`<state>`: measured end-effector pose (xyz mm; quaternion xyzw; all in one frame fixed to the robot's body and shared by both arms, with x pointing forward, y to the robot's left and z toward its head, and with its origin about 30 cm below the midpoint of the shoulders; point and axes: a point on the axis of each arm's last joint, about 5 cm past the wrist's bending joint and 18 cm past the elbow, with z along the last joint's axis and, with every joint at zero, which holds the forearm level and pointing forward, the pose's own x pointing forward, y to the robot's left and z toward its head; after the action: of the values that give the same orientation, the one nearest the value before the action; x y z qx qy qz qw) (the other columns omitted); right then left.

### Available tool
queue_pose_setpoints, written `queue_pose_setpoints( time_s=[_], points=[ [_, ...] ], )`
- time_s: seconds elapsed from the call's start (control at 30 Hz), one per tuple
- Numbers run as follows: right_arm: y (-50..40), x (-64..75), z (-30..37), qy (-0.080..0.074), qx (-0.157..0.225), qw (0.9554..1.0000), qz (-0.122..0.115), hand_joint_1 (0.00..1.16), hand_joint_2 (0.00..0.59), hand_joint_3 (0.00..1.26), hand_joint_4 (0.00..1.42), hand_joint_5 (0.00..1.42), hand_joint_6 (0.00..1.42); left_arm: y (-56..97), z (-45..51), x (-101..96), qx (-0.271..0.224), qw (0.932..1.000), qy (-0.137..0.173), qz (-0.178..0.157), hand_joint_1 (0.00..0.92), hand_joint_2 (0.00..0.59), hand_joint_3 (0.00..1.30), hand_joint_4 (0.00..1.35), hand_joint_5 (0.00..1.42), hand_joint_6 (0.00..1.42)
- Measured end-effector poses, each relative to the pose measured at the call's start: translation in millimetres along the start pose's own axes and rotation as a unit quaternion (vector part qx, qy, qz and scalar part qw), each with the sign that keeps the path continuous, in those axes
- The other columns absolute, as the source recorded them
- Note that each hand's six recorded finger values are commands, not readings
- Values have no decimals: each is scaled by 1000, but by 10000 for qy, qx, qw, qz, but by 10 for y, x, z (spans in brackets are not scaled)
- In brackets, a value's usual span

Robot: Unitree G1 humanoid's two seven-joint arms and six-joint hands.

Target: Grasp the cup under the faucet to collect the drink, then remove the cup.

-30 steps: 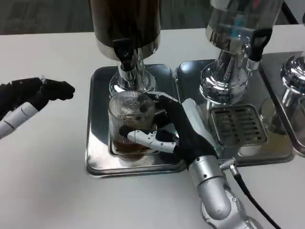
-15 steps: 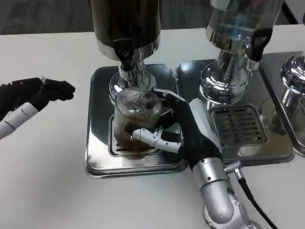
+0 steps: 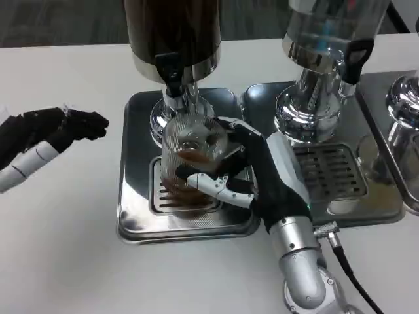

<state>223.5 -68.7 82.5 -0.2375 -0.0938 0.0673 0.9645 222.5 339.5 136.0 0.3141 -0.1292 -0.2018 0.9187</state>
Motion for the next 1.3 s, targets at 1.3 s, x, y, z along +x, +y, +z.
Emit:
queue_pose_setpoints(
  time_s=[1.3],
  points=[
    [-342,-122,-20,164,-614,9979,114,732,229,600,727,823,816,-20,12,22,128,9998,-118,-68,0,135,409,366,350,350]
  ],
)
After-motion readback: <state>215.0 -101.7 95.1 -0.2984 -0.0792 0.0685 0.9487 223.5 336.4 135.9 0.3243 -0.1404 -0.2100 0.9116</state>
